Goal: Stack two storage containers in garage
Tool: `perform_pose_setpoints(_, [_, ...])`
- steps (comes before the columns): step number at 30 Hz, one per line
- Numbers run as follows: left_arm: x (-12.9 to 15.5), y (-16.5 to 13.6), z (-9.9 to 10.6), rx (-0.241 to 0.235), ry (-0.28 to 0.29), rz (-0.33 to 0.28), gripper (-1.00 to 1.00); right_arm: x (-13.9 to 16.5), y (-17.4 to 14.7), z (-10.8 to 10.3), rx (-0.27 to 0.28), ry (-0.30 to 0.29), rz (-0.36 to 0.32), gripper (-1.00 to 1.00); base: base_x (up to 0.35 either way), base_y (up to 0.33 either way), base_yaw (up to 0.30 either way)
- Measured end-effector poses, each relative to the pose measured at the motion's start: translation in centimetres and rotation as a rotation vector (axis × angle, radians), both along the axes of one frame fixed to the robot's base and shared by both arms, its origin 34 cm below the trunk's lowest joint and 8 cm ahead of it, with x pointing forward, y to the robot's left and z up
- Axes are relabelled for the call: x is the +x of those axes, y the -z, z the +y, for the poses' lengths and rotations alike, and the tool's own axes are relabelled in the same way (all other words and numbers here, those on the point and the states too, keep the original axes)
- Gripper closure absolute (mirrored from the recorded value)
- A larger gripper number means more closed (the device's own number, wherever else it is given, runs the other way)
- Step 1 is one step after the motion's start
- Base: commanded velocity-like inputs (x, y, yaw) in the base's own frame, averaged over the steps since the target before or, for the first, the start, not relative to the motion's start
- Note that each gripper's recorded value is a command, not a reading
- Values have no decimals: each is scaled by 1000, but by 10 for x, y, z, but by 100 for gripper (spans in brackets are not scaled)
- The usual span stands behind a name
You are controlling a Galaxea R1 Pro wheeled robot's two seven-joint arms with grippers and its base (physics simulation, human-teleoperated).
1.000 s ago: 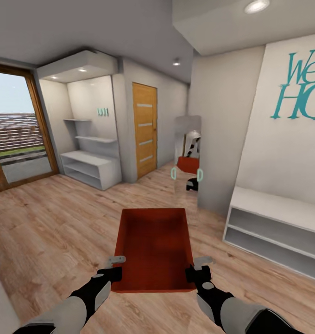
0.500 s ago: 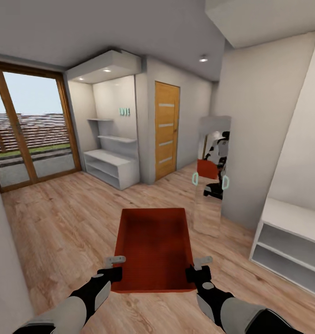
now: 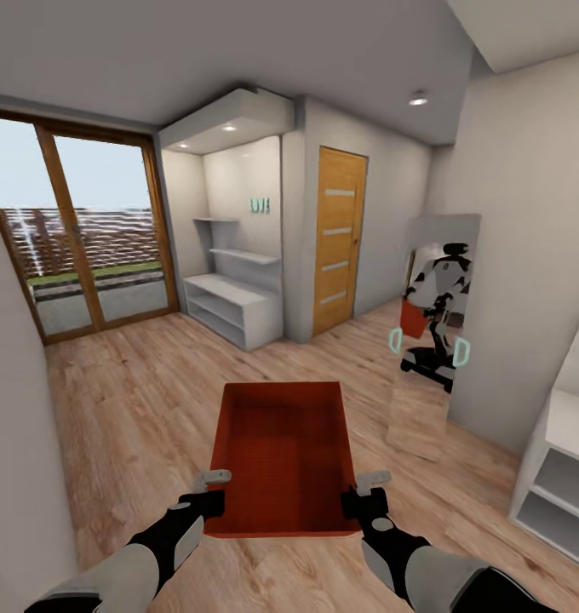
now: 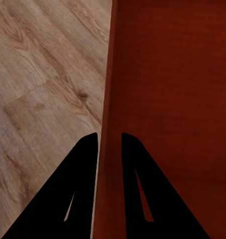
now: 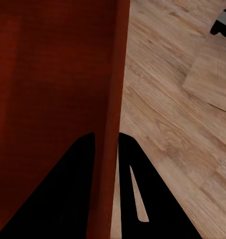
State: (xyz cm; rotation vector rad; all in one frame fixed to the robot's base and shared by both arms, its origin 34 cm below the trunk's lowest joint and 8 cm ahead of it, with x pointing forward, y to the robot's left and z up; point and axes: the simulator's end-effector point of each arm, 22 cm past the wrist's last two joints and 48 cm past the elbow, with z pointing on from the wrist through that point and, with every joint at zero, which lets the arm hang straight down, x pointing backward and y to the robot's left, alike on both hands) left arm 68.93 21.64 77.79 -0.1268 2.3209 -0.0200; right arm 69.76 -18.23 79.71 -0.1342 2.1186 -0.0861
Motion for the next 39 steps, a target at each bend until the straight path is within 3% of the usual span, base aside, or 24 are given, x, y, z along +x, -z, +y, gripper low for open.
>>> perform_pose_setpoints(39, [0, 0, 0, 0, 0, 2, 100, 0, 0, 0, 1, 0, 2, 100, 321, 0, 0])
